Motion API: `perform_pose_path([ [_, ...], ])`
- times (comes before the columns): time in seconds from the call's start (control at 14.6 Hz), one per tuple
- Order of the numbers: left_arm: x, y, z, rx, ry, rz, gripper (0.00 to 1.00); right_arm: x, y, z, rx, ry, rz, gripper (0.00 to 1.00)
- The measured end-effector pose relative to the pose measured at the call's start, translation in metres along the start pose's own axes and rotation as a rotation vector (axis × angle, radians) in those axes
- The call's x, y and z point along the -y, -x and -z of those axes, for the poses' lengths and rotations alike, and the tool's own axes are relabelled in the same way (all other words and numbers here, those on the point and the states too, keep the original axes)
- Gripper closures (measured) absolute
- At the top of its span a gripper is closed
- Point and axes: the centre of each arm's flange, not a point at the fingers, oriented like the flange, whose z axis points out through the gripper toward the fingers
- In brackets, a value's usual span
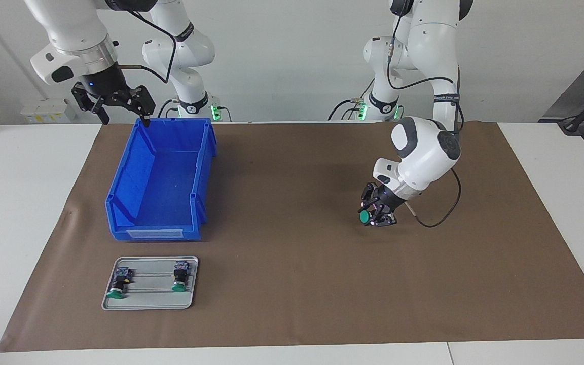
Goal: Place and press button with both arms
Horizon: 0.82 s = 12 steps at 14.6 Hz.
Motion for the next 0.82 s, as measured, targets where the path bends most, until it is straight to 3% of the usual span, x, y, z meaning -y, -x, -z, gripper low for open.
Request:
perform_pose_path([
  [0.34, -0.015, 0.024, -0.005, -0.261, 0.027, 0.021, 0.59, 0.000, 0.000, 0.000, 0.000, 0.000, 0.000, 0.00],
  [0.61, -0.024, 0.038, -0.005, -0.465, -0.032, 0.024, 0.59, -0.001, 0.000, -0.001, 0.001, 0.000, -0.003, 0.00],
  [0.82, -0.033, 0.048, -0.010, -0.584, -0.086, 0.041, 0.59, -0.002, 0.000, -0.002, 0.003, 0.000, -0.004, 0.00],
])
